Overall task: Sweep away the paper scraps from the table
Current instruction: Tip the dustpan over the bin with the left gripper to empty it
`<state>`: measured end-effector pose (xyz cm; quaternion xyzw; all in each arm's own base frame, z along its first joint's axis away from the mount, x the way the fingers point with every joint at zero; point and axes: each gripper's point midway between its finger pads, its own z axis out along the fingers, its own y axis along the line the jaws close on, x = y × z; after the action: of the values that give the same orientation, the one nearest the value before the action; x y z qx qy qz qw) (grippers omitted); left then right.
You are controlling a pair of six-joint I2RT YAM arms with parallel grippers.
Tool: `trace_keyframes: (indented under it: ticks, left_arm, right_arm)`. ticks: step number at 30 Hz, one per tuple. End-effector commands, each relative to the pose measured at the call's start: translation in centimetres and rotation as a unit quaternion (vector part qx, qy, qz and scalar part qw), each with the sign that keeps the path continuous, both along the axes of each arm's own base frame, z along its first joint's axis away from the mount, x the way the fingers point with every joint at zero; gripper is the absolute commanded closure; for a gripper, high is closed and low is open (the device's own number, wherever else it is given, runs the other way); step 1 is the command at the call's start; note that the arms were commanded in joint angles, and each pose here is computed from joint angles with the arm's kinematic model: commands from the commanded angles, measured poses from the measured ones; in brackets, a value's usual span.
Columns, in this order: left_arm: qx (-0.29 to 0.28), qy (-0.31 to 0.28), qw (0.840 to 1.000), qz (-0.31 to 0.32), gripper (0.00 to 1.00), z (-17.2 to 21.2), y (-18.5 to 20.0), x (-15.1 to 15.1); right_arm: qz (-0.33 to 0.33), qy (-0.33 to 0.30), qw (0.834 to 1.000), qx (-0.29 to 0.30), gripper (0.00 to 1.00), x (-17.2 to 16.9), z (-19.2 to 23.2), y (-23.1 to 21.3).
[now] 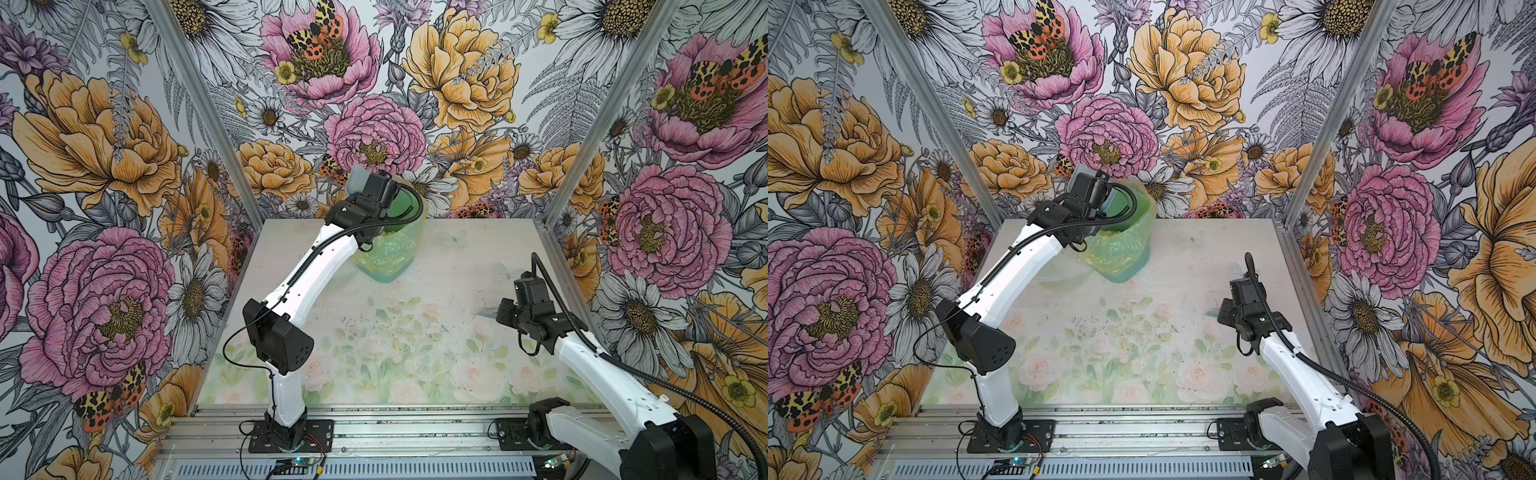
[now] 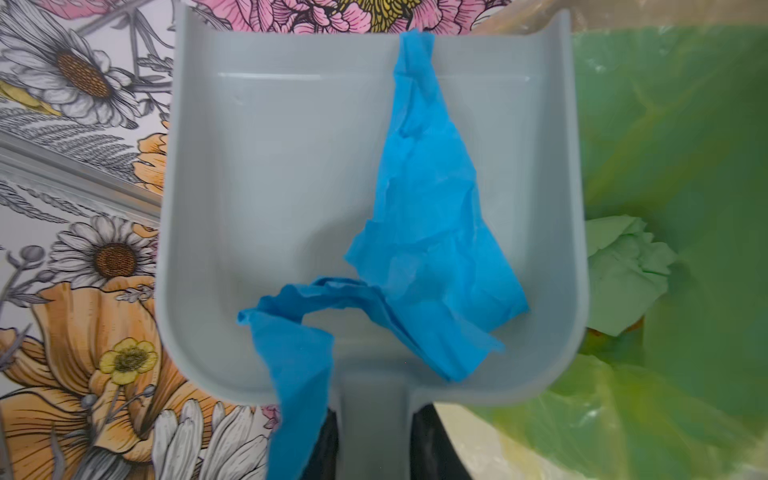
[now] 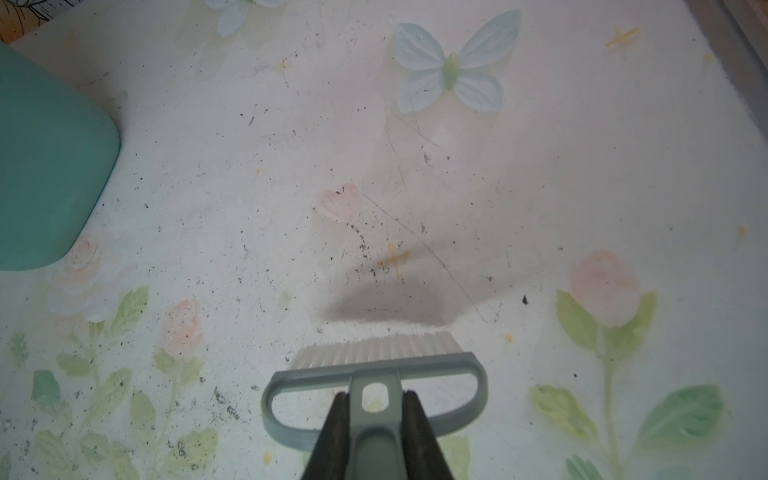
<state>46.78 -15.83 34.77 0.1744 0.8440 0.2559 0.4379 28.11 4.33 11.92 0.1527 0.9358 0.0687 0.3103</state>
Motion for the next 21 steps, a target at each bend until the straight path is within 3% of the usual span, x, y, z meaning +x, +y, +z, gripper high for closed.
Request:
trace_keyframes:
  ticks: [1, 7, 13, 21]
  left_arm:
    - [0.087, -0.024, 0.995, 0.034, 0.82, 2.2, 1.9, 0.7]
    - [0.176, -0.013, 0.983, 0.044, 0.82, 1.9, 2.2, 1.7]
    - [0.192, -0.012, 0.981, 0.029, 0.82, 2.3, 1.7, 1.7]
    - [0.259, -0.008, 0.965, 0.028, 0.81, 2.7, 1.7, 1.9]
  right_arm:
    - [-0.007, -0.014, 1.0, 0.014, 1.0, 0.4, 0.5, 0.1]
    - [-0.009, -0.015, 1.0, 0.017, 1.0, 0.2, 0.5, 0.2]
    - [-0.01, -0.016, 1.0, 0.014, 1.0, 0.2, 0.5, 0.1]
    - [-0.009, -0.011, 1.0, 0.011, 1.0, 0.0, 0.1, 0.0]
